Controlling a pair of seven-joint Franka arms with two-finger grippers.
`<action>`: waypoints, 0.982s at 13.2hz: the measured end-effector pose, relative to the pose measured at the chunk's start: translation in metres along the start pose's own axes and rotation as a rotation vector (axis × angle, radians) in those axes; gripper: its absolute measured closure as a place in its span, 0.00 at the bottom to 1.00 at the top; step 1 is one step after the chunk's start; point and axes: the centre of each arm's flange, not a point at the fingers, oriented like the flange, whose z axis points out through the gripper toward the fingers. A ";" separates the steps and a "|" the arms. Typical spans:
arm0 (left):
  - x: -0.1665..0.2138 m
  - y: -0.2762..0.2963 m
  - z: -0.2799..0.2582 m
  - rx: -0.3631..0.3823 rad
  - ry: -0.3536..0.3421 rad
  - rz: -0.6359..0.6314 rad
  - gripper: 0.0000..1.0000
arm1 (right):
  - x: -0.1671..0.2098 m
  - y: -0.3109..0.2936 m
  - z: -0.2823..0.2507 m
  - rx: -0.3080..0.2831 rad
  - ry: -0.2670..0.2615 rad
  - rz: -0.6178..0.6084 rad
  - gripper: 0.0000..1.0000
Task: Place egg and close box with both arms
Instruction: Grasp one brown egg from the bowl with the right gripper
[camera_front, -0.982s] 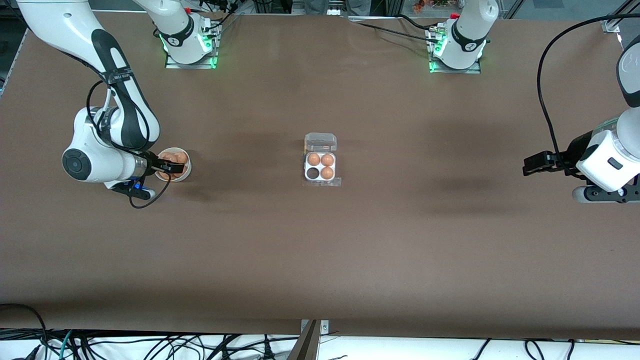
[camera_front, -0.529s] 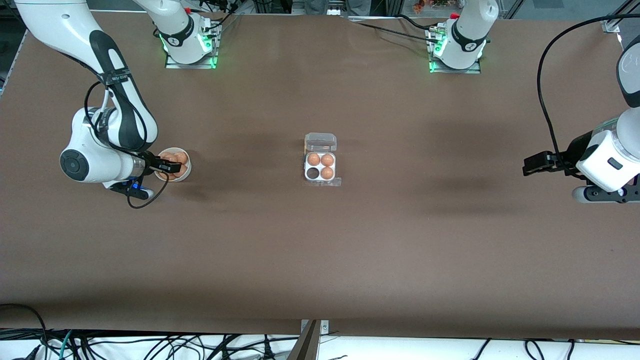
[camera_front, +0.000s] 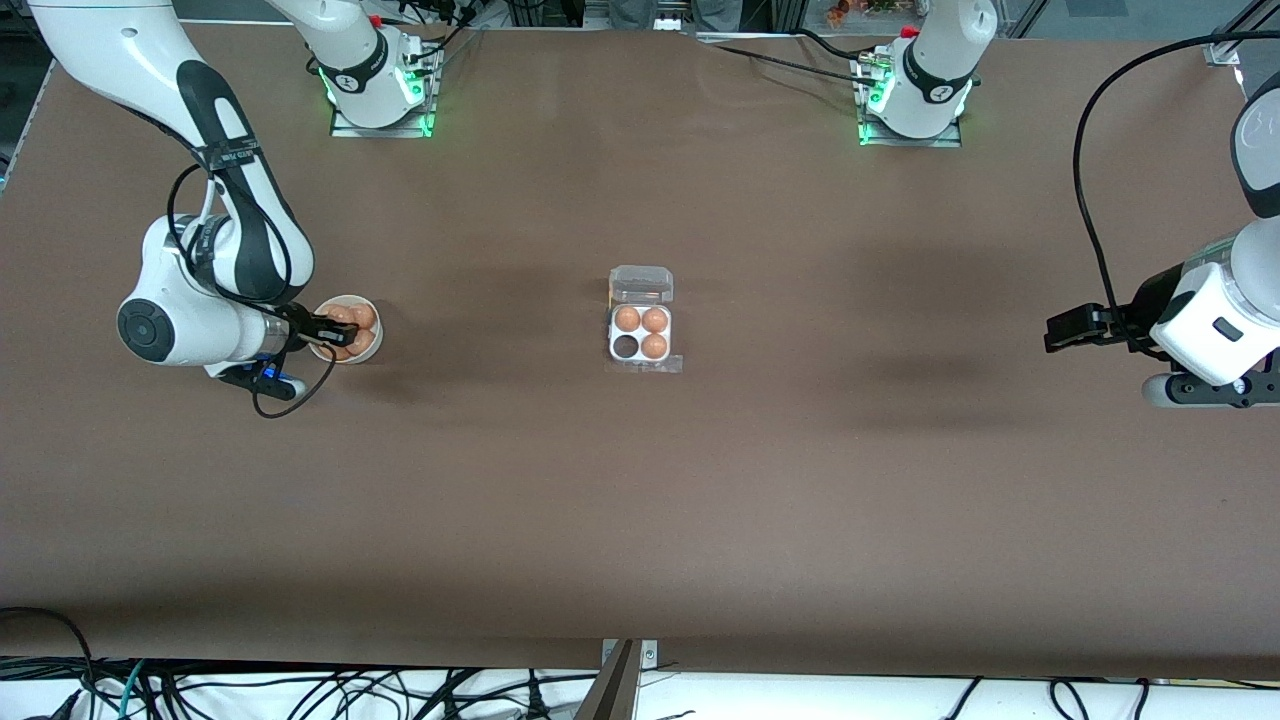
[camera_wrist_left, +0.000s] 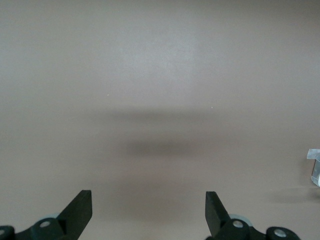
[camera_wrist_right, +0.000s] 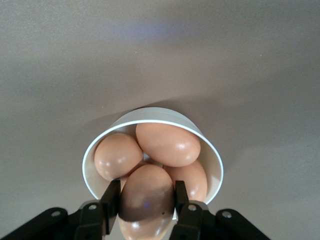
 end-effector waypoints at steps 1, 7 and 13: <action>0.000 0.000 0.000 0.000 0.000 0.000 0.00 | 0.000 0.000 0.000 0.003 -0.001 0.002 0.51; 0.000 0.000 0.000 0.000 0.000 0.000 0.00 | 0.003 -0.005 -0.016 0.004 -0.031 -0.004 0.51; 0.000 0.000 0.000 0.000 0.000 0.000 0.00 | 0.012 -0.025 -0.046 0.097 -0.113 0.010 0.51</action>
